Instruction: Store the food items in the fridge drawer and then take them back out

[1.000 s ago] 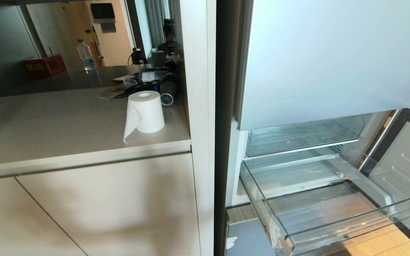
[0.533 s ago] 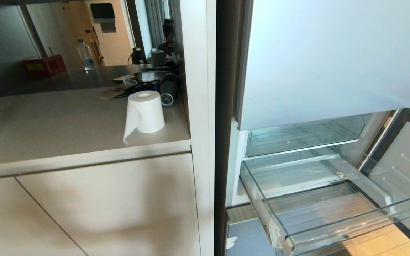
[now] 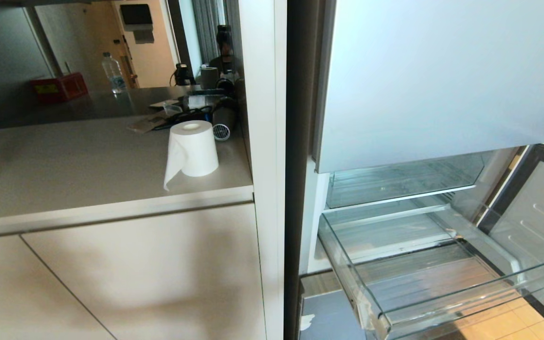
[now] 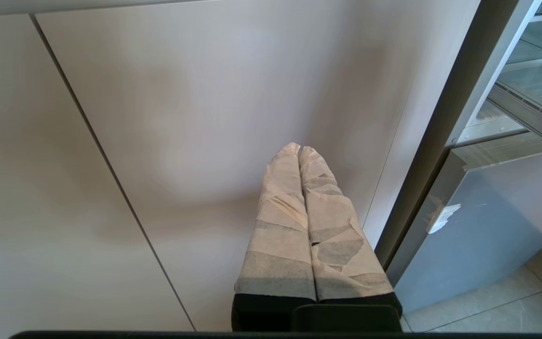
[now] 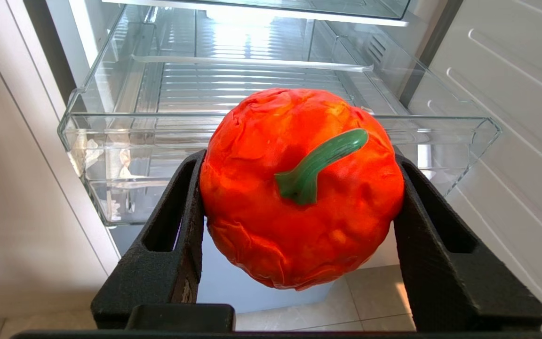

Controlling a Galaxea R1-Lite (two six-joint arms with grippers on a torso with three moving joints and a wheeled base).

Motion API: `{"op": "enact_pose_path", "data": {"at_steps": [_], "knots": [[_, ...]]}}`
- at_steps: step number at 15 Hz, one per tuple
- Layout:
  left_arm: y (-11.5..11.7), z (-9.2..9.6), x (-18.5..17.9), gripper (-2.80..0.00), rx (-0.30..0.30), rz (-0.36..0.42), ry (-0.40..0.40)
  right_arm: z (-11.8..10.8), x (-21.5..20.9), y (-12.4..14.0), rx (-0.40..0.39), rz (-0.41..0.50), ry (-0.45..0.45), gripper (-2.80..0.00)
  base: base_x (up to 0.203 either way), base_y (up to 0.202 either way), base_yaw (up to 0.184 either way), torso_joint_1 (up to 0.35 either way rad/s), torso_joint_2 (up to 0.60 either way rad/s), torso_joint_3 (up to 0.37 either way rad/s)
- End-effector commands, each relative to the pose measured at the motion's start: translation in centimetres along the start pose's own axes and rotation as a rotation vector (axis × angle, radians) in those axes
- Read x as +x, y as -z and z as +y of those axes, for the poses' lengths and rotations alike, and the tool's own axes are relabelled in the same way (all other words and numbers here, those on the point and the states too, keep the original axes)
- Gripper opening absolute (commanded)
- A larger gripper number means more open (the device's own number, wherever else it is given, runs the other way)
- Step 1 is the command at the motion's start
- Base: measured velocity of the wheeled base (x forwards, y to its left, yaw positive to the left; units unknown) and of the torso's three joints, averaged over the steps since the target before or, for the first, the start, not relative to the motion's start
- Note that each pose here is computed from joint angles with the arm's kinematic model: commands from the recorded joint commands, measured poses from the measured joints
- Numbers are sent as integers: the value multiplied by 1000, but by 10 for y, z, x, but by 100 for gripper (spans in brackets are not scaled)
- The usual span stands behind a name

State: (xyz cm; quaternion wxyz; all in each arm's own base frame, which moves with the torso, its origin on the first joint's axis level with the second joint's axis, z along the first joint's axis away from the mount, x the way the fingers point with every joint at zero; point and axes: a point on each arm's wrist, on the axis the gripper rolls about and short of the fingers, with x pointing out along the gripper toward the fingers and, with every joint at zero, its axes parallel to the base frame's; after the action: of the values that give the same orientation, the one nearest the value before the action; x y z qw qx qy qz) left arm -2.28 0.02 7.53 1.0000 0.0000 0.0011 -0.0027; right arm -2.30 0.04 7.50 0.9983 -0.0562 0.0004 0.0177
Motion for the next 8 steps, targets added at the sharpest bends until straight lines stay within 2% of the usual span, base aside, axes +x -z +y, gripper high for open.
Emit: {"op": "enact_pose_path", "data": {"at_steps": [1,6,8], "knots": [[0,0,0,-280,0,1,-1,0,0,1,1,5,-2,-280,0,0,0,0,0,0],[0,0,0,-280,0,1,-1,0,0,1,4,6,0,-280,0,0,0,0,0,0],[0,0,0,-280,0,0,0,0,0,1,2,5,0,-280,-3,2,-82,-2,-1,6]]}}
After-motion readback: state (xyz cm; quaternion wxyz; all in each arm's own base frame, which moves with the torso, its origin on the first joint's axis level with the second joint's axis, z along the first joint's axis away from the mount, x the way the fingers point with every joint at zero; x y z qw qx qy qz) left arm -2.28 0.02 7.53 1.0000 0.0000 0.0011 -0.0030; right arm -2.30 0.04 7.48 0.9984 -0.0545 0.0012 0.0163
